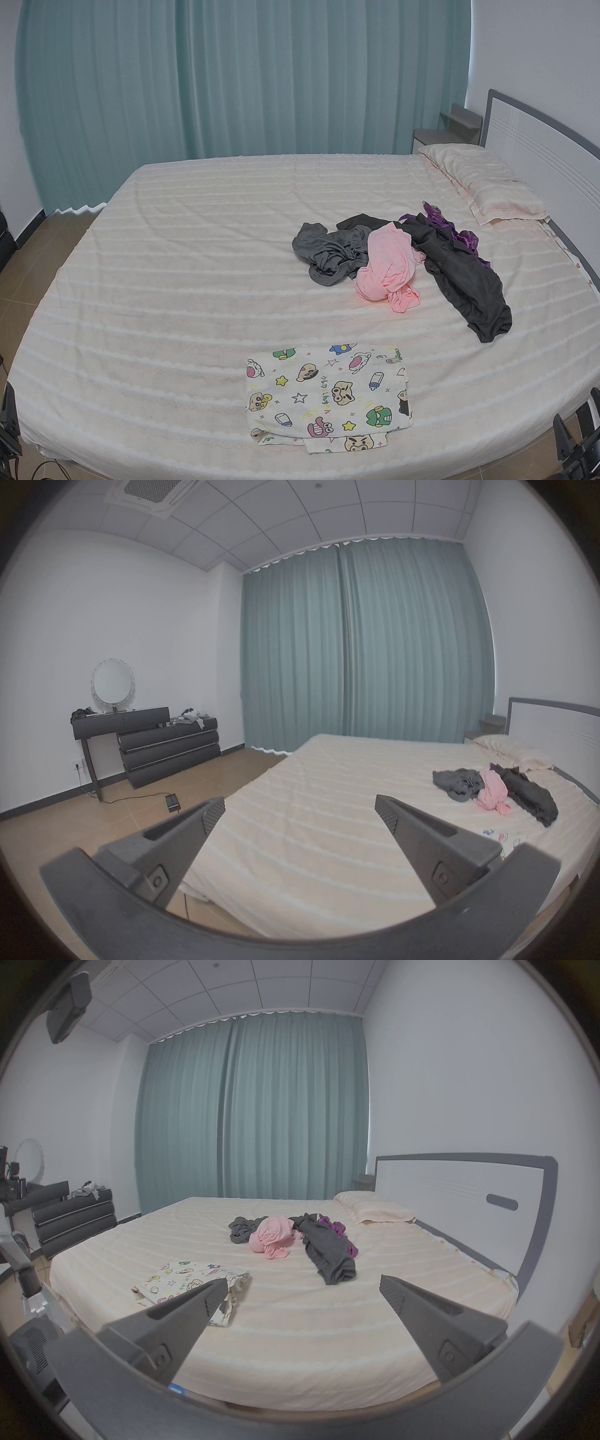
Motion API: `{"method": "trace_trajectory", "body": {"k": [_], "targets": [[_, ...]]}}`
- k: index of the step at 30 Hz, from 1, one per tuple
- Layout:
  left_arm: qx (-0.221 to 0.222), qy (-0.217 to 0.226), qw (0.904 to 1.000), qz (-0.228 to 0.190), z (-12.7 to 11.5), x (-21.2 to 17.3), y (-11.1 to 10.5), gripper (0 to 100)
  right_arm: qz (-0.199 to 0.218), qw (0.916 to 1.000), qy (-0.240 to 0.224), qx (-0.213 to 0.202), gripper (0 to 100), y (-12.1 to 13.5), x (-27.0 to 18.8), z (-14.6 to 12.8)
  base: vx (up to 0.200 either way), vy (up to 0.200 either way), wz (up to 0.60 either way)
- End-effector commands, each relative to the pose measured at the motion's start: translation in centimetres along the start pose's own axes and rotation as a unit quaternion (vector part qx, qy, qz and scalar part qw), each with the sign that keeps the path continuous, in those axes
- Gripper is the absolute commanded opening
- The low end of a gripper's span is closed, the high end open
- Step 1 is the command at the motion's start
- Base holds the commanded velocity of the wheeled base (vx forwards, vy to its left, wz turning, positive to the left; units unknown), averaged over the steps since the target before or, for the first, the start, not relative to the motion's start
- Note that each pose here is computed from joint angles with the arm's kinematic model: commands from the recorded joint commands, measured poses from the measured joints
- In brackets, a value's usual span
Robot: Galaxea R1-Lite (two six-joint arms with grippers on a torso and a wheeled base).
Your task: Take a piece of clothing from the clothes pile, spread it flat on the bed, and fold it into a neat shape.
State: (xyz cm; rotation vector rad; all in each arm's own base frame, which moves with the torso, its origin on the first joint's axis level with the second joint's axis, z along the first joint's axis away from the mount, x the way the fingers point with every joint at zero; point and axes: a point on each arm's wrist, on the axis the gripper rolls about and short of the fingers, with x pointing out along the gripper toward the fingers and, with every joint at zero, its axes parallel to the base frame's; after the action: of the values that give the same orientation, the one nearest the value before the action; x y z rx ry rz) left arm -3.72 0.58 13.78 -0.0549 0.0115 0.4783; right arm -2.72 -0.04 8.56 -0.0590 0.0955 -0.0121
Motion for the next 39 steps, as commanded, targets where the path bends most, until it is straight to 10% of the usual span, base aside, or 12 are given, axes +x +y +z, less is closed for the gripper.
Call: {"method": "trace_trajectory", "body": {"k": [1, 11, 15, 21, 30, 39], "targets": [[-0.035, -0.096, 0.9947, -0.003, -0.4, 0.7, -0.3, 100, -0.037, 0.9981, -0.044, -0.022, 100, -0.1, 0.1, -0.2, 0.000, 0.000, 0.00], [0.014, -0.089, 0.9959, -0.005, -3.3, 1.8, -0.6, 100, 0.006, 0.9943, -0.077, -0.073, 100, 0.1, 0.3, -0.2, 0.000, 0.000, 0.00], [0.016, 0.006, 0.9993, -0.034, -5.3, 2.0, -0.7, 100, 0.023, 0.9968, -0.069, -0.032, 100, 0.2, 0.3, -0.3, 0.000, 0.000, 0.00], [-0.017, 0.016, 0.9925, -0.120, -5.4, 1.9, -1.1, 100, 0.035, 0.9970, -0.055, 0.042, 100, 0.2, 0.2, -0.3, 0.000, 0.000, 0.00], [0.022, 0.044, 0.9847, -0.167, -6.0, 1.9, -1.2, 100, 0.014, 0.9982, -0.053, 0.027, 100, 0.1, 0.2, -0.3, 0.000, 0.000, 0.00], [0.029, 0.043, 0.9843, -0.169, -6.0, 1.9, -1.3, 100, 0.105, 0.9926, -0.056, 0.024, 100, 0.5, 0.1, -0.2, 0.000, 0.000, 0.00]]}}
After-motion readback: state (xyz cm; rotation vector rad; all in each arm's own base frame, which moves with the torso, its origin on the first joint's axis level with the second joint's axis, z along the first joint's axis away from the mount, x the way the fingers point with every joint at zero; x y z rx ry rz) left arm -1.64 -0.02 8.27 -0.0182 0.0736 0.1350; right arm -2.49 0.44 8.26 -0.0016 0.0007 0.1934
